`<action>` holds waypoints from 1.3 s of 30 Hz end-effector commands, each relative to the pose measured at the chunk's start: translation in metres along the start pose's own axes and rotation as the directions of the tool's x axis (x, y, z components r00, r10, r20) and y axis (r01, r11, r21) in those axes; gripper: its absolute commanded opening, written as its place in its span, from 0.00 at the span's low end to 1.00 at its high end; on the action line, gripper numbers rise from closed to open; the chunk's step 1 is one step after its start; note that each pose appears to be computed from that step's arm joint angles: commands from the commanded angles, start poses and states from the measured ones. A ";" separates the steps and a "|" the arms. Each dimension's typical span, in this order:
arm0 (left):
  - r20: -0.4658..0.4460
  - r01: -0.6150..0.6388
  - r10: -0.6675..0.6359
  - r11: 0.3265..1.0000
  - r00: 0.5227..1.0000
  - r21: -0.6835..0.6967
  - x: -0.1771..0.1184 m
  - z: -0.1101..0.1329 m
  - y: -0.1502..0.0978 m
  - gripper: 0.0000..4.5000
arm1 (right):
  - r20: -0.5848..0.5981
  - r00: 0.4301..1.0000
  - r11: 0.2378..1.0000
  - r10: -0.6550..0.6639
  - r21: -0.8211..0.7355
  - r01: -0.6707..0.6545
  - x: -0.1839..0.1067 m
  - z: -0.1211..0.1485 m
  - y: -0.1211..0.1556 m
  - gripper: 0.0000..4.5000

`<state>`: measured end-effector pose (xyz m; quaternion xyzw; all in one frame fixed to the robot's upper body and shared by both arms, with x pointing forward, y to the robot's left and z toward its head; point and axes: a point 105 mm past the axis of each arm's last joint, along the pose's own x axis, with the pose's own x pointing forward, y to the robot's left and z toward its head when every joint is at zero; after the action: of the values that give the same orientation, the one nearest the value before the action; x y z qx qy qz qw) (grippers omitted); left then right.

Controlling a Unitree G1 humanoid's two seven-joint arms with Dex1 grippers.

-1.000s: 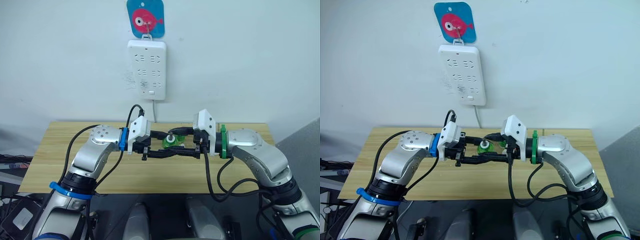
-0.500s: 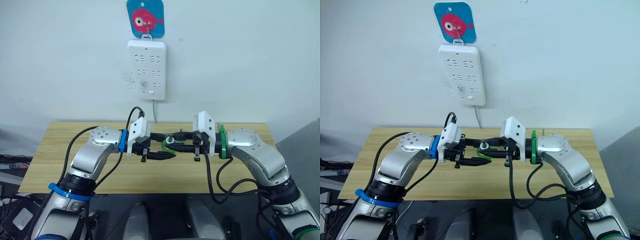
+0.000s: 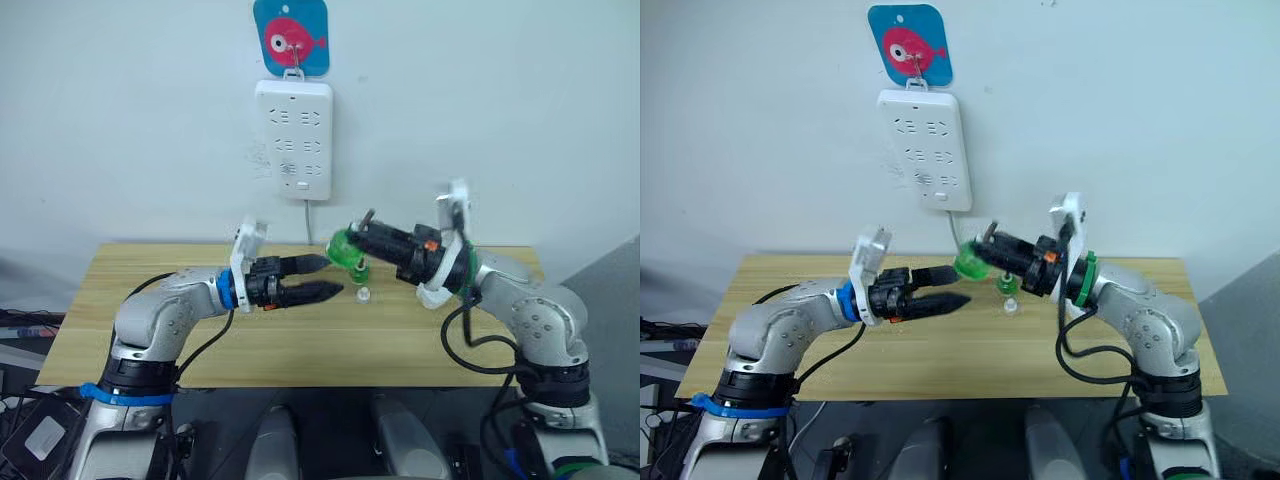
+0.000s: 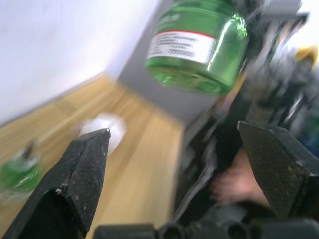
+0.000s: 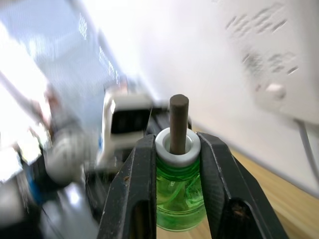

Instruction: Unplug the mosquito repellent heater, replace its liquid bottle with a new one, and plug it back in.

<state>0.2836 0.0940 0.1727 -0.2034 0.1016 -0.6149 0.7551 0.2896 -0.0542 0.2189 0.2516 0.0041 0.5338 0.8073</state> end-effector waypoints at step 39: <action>0.339 0.104 0.010 0.942 0.941 -0.318 0.028 0.048 -0.023 0.66 | 0.188 0.979 0.934 -0.078 0.358 0.006 0.006 0.025 0.020 0.18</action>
<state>0.2935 0.0719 0.2213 -0.4232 0.0819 -0.5492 0.7159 0.2886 -0.0548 0.2354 0.4448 0.0484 0.4567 0.7689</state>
